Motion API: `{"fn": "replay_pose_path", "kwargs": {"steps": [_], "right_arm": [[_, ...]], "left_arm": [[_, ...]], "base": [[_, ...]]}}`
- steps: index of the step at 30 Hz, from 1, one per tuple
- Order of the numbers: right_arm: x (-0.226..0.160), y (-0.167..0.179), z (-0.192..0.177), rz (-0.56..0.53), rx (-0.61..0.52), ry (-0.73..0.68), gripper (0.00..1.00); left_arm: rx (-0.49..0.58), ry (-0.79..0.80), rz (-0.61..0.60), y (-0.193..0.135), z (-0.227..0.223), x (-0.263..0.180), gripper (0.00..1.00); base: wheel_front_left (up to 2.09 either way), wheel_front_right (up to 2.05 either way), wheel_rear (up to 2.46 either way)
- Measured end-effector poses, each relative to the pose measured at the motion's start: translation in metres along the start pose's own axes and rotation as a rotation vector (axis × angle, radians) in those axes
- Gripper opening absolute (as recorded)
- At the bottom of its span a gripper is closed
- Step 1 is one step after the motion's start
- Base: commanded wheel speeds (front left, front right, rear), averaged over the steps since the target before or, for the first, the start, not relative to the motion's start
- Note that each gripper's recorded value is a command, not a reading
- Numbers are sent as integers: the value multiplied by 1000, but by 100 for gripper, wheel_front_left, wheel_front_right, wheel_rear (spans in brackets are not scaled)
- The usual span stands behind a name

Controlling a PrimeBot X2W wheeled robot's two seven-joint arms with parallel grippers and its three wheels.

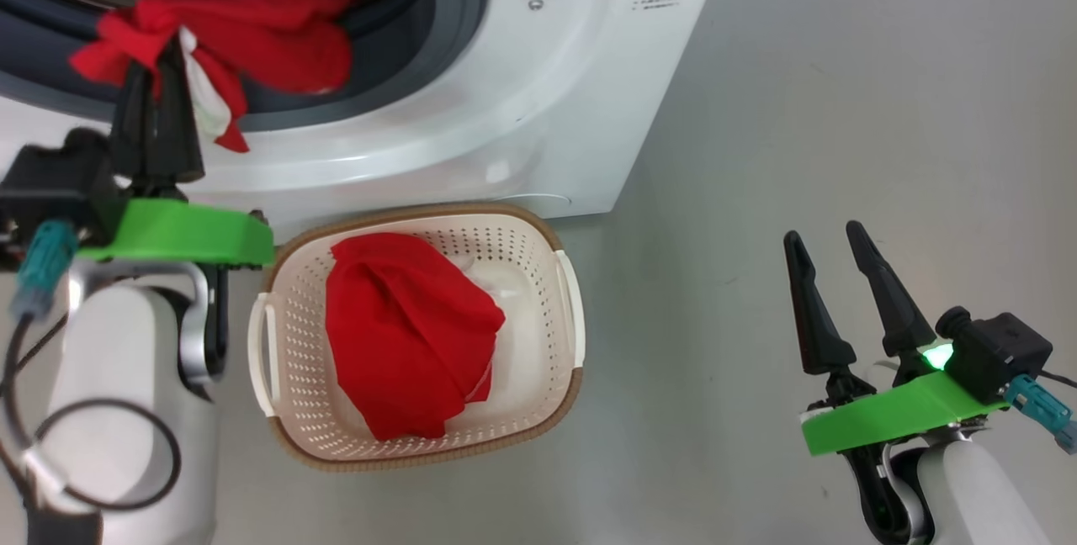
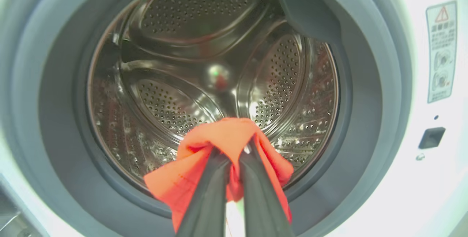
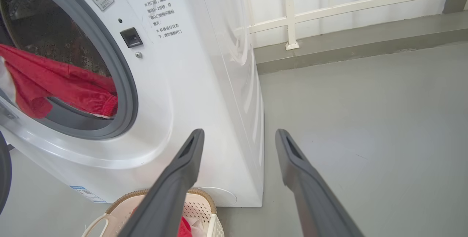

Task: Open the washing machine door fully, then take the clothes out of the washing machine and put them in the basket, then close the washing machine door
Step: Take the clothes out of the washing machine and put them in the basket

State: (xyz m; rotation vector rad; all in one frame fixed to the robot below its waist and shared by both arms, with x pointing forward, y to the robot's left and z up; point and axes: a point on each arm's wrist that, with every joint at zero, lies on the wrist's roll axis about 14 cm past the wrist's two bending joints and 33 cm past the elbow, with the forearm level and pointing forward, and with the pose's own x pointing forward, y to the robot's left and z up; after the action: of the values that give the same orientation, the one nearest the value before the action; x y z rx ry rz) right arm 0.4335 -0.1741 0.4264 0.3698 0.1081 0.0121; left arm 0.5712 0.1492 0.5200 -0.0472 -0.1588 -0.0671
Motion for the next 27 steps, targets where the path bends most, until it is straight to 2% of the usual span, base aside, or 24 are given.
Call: {"fn": "replay_pose_path", "kwargs": {"steps": [20,24,27], "right_arm": [[2,5,-2,14,-2,3,100],[2,5,-3,13,-3,6,100],[2,3,-4,10,-3,9,100]], "left_arm": [[-42,-296,26,10,93,-22,0],[-44,-307,16,7,96,-22,0],[-50,-270,0,2,82,-26,0]], "base": [[0,0,0],[0,0,0],[0,0,0]]}}
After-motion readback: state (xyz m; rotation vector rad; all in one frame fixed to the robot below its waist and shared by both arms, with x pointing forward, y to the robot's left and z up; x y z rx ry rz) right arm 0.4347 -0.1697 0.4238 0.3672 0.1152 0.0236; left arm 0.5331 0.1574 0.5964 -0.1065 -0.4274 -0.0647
